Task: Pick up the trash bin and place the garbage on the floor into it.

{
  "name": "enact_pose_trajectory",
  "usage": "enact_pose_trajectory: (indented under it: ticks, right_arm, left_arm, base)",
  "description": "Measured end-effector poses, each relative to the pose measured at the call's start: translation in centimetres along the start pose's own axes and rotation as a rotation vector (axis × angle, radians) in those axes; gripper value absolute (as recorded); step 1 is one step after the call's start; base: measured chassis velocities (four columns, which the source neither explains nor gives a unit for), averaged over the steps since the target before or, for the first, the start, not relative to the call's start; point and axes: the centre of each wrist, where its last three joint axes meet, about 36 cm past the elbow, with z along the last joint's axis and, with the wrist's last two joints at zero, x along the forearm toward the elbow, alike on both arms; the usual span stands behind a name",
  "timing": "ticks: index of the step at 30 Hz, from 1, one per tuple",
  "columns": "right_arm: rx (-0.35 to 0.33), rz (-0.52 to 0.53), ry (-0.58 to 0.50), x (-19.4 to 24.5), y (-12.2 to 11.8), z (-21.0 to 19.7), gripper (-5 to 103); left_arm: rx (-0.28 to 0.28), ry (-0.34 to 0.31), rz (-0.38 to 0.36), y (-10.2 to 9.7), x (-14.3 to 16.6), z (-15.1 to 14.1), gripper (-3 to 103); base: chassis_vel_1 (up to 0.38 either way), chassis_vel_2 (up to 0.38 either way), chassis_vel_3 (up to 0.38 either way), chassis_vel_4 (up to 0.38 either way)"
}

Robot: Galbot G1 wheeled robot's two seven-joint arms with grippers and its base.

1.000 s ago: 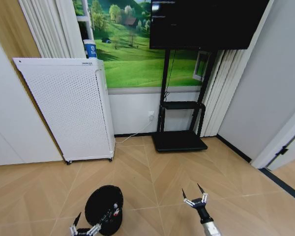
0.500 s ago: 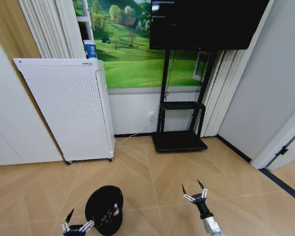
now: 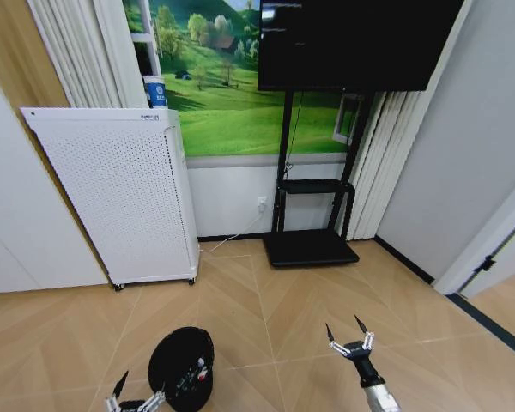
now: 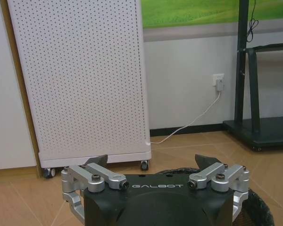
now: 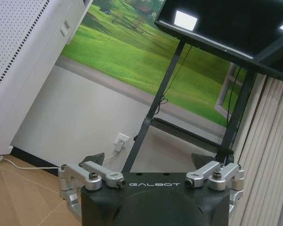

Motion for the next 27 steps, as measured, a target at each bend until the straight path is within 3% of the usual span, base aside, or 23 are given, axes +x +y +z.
enact_pose_trajectory:
  ticks: [9, 27]
  right_arm:
    - [0.021, 0.011, 0.002, 1.0, -1.0, -0.6, 100]
    - [0.025, 0.007, -0.004, 1.4, -0.7, -0.9, 100]
  left_arm:
    - [-0.004, -0.006, 0.001, -0.4, 1.0, -0.2, 100]
    - [-0.001, -0.014, -0.001, -0.3, 1.2, -0.3, 100]
  base:
    - [0.0, 0.0, 0.0, 0.0]
    - [0.0, 0.0, 0.0, 0.0]
